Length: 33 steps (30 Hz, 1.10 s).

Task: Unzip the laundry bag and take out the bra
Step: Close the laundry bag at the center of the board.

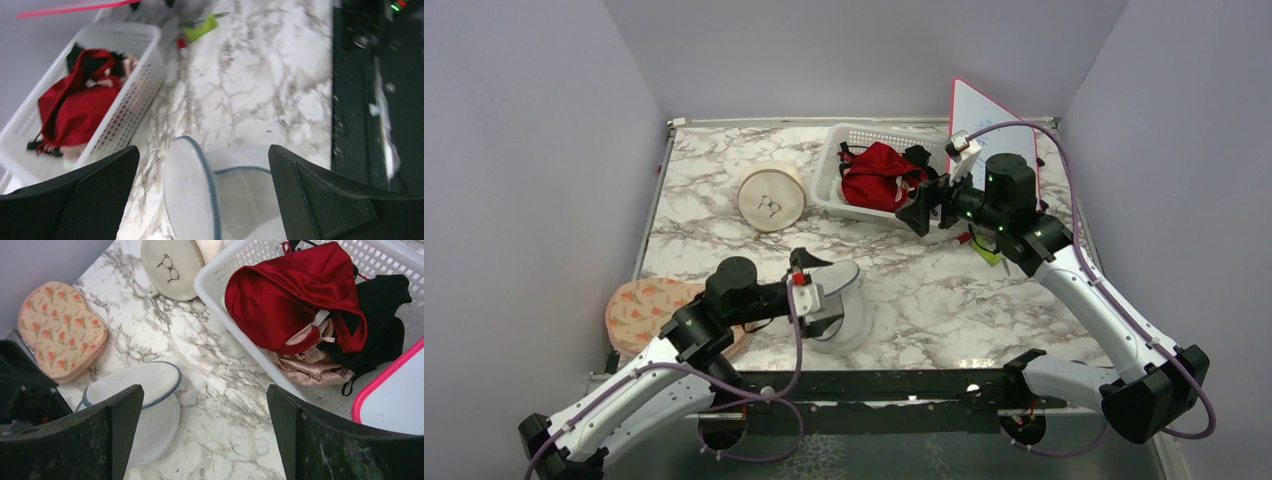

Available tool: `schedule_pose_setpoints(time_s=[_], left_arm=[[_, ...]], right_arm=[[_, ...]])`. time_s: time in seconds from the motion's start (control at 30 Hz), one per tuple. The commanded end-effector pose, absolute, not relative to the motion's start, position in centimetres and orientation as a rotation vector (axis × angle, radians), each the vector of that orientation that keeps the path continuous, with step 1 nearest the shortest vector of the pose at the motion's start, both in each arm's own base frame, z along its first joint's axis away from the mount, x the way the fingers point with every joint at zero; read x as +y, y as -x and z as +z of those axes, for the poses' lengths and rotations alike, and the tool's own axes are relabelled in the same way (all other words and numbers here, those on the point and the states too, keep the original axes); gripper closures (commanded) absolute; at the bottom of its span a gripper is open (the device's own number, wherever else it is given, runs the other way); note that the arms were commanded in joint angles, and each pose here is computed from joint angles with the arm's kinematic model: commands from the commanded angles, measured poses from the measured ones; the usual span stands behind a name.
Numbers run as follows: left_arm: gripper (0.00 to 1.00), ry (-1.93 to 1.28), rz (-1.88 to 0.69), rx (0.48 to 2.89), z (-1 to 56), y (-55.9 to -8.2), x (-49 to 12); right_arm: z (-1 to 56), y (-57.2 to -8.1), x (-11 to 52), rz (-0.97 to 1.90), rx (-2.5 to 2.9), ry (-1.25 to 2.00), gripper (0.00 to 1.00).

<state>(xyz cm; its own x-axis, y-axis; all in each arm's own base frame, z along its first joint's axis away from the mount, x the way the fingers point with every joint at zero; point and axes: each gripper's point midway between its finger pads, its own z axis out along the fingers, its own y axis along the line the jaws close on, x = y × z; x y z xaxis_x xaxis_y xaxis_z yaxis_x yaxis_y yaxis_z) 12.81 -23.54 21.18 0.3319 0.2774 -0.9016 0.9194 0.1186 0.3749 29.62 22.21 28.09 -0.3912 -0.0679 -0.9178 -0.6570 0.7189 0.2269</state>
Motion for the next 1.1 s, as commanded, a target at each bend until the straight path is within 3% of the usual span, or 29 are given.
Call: schedule_pose_setpoints(time_s=[0.0, 0.07, 0.17, 0.27, 0.5, 0.9, 1.07], left_arm=[[0.01, -0.916, -0.654, 1.475, 26.5, -19.3, -23.9], [0.11, -0.878, -0.662, 1.594, 25.9, -20.5, -24.7], [0.42, -0.788, -0.678, 1.773, 23.7, -21.9, -25.6], [0.59, -0.682, -0.795, 1.931, 20.8, -21.3, -26.7], [0.81, -0.36, -1.063, 2.104, 16.1, -17.2, -25.8], [0.81, -0.091, -1.158, 2.352, 8.4, -14.1, -24.6], [0.64, -0.132, -1.15, 2.317, 8.7, -14.1, -24.4]], right_arm=[[28.1, -29.5, 21.9, 0.683, 1.897, 0.569, 0.09], [28.1, -29.5, 21.9, 0.681, 1.899, 0.567, 0.09], [28.0, -29.5, 21.7, 0.671, 1.901, 0.564, 0.09], [27.9, -29.5, 21.7, 0.669, 1.908, 0.564, 0.09], [27.5, -29.3, 21.7, 0.677, 1.91, 0.568, 0.09], [26.2, -29.0, 22.7, 0.749, 1.928, 0.581, 0.1], [26.1, -28.9, 22.1, 0.709, 1.936, 0.577, 0.1]])
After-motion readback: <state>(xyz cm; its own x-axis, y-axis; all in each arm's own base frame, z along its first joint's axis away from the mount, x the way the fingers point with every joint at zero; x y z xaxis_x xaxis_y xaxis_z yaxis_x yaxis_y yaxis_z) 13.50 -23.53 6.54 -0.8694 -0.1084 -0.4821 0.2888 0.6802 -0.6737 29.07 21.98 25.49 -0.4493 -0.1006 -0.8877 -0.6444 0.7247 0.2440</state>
